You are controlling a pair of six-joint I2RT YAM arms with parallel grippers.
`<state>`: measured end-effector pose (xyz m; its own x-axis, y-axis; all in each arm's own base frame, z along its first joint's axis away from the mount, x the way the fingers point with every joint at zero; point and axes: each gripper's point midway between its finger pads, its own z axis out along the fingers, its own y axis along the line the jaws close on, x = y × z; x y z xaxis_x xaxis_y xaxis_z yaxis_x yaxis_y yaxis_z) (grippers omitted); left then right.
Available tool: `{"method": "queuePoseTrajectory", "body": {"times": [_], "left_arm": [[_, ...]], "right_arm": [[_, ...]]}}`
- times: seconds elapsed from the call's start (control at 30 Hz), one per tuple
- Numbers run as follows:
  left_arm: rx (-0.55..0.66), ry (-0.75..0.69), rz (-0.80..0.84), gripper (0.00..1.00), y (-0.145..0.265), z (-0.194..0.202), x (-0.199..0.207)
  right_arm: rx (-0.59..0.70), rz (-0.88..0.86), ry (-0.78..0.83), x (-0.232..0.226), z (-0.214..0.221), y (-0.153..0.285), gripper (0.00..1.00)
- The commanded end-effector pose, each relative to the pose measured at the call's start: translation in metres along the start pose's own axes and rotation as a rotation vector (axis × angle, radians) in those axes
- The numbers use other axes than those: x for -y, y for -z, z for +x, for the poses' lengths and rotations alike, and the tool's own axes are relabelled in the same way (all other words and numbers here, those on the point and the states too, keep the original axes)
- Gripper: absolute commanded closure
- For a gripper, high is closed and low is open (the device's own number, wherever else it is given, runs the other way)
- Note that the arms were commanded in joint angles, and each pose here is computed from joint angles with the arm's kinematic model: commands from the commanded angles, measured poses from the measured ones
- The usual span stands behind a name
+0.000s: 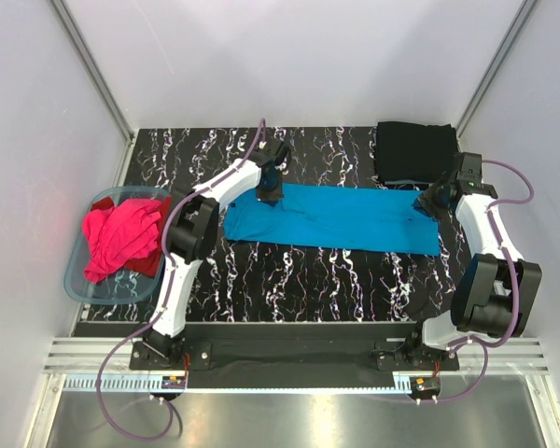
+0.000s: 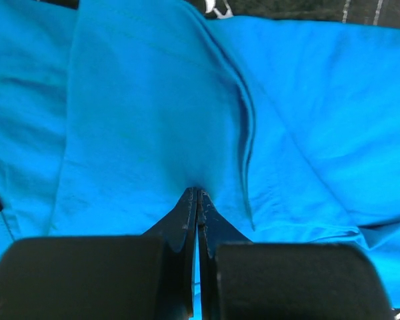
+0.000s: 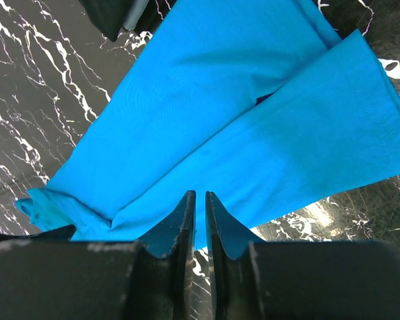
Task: Fold and stack the t-shirts
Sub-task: Fold the tshirt
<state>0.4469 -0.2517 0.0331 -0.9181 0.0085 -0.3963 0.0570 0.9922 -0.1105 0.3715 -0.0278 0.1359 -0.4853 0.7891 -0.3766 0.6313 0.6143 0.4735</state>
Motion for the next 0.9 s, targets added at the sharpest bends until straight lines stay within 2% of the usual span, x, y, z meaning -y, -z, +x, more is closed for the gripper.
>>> {"method": "queuePoseTrajectory", "body": {"times": [0.0, 0.47, 0.87], "left_arm": [[0.079, 0.020, 0.094, 1.00, 0.018, -0.027, 0.022], [0.082, 0.013, 0.168, 1.00, 0.014, -0.035, 0.041], [0.088, 0.039, 0.113, 1.00, 0.006, -0.034, 0.032]], "right_arm": [[0.034, -0.062, 0.023, -0.018, -0.011, 0.007, 0.82], [0.023, -0.065, 0.020, -0.019, -0.011, 0.002, 0.81], [0.034, -0.066, 0.024, -0.020, -0.013, 0.003, 0.81]]}}
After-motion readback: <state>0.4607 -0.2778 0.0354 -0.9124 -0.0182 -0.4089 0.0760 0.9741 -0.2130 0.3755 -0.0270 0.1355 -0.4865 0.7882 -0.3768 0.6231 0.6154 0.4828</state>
